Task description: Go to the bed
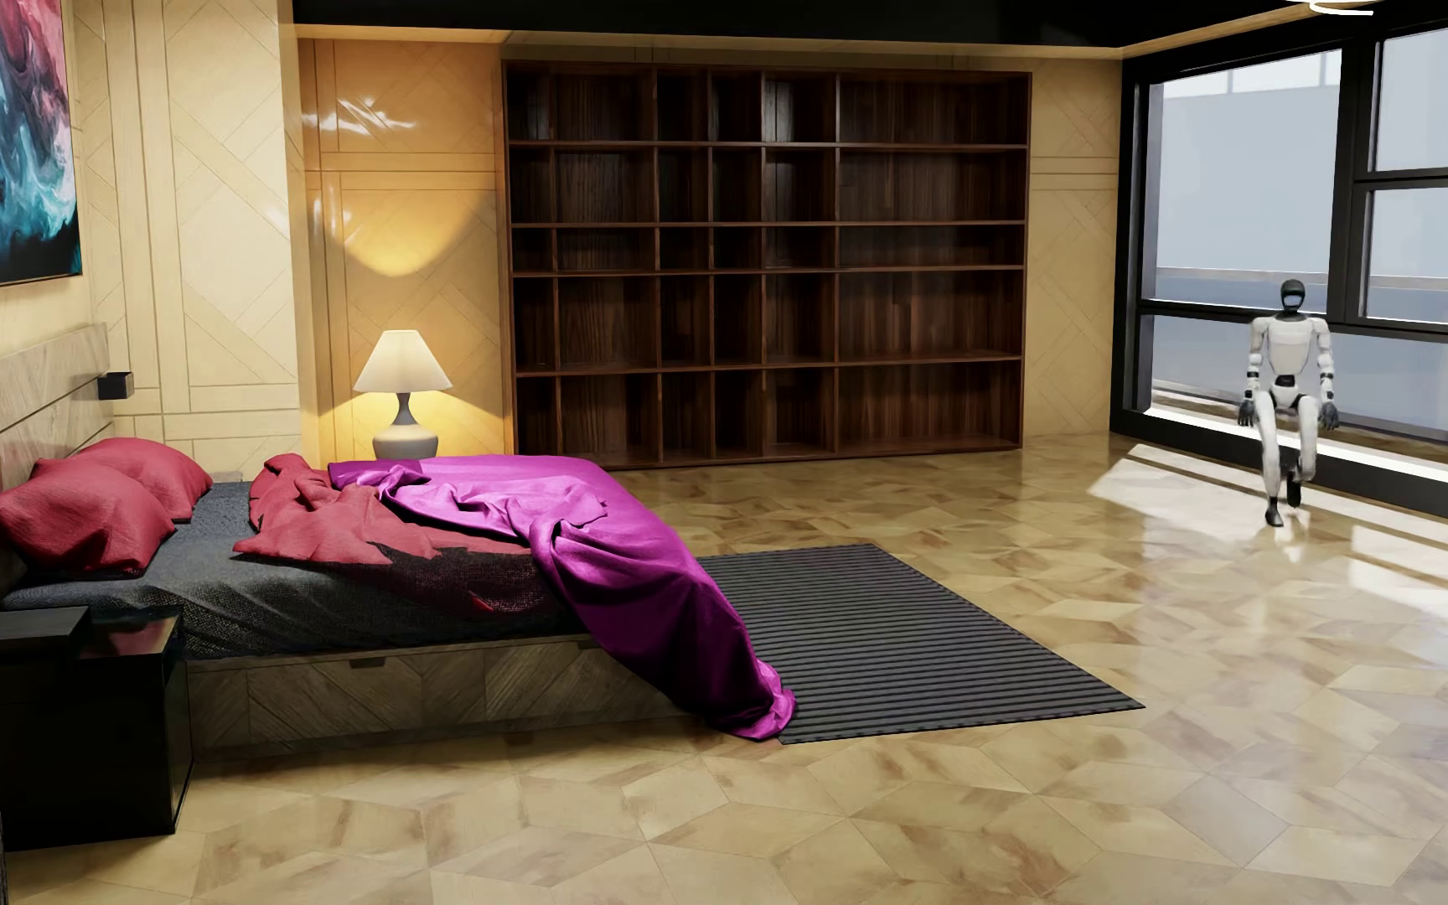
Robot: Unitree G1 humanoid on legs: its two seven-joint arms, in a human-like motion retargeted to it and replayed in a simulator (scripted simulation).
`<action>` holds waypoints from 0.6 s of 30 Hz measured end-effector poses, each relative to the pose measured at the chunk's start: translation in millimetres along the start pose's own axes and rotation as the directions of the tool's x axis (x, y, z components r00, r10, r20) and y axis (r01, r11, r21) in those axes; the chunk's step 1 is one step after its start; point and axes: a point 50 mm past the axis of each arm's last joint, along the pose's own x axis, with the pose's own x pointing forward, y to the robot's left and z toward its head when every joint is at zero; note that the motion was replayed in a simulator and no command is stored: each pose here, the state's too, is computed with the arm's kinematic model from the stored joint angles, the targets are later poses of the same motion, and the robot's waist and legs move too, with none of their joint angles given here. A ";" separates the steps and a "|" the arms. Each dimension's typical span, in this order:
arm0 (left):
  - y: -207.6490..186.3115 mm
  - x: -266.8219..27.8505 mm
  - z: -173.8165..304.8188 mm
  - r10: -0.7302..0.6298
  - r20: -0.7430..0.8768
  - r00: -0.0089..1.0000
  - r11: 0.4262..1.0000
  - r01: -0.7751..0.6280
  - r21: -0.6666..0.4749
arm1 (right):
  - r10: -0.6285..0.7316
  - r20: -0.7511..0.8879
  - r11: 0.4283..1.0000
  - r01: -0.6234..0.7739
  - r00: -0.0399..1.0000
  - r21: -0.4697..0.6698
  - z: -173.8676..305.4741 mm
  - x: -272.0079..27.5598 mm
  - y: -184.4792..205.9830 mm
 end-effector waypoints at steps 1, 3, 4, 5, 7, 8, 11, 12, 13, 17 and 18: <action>-26.2 -5.7 -31.9 -0.149 -0.121 0.981 0.981 0.162 0.109 | -0.180 0.073 0.980 0.172 0.981 0.100 16.2 2.7 -30.3; -66.7 -30.6 -84.1 -0.326 -0.290 0.900 0.925 0.366 0.098 | -0.434 0.228 0.882 0.361 0.871 0.302 50.4 -3.4 -83.6; -82.5 -45.1 -100.8 -0.368 -0.313 0.875 0.920 0.392 0.015 | -0.510 0.306 0.845 0.403 0.804 0.352 66.4 -10.4 -107.1; -95.2 -59.3 -112.9 -0.382 -0.315 0.869 0.923 0.377 -0.081 | -0.567 0.381 0.817 0.439 0.730 0.374 81.7 -19.4 -128.1; -115.0 -85.7 -128.3 -0.354 -0.339 0.871 0.928 0.284 -0.241 | -0.632 0.494 0.775 0.494 0.596 0.395 104.4 -39.0 -155.6; -124.0 -97.3 -132.9 -0.343 -0.373 0.862 0.925 0.241 -0.295 | -0.645 0.517 0.763 0.506 0.562 0.403 107.6 -45.1 -159.8; -144.9 -108.5 -127.5 -0.373 -0.452 0.810 0.909 0.221 -0.354 | -0.605 0.445 0.796 0.483 0.661 0.364 80.4 -39.0 -138.4; -145.5 -101.6 -120.5 -0.390 -0.462 0.797 0.913 0.268 -0.308 | -0.548 0.391 0.834 0.450 0.740 0.319 67.8 -31.5 -117.7; -139.9 -88.1 -108.2 -0.398 -0.450 0.799 0.917 0.331 -0.222 | -0.457 0.335 0.887 0.394 0.824 0.240 56.8 -23.1 -90.6; -40.2 -16.4 -23.4 -0.009 -0.114 0.993 0.981 -0.013 -0.193 | 0.216 0.068 0.955 -0.196 0.974 -0.224 0.9 -11.6 36.9; -6.3 -9.0 -7.2 0.157 -0.053 0.986 0.938 -0.165 -0.306 | 0.377 -0.024 0.889 -0.369 0.926 -0.270 -22.5 -17.6 58.7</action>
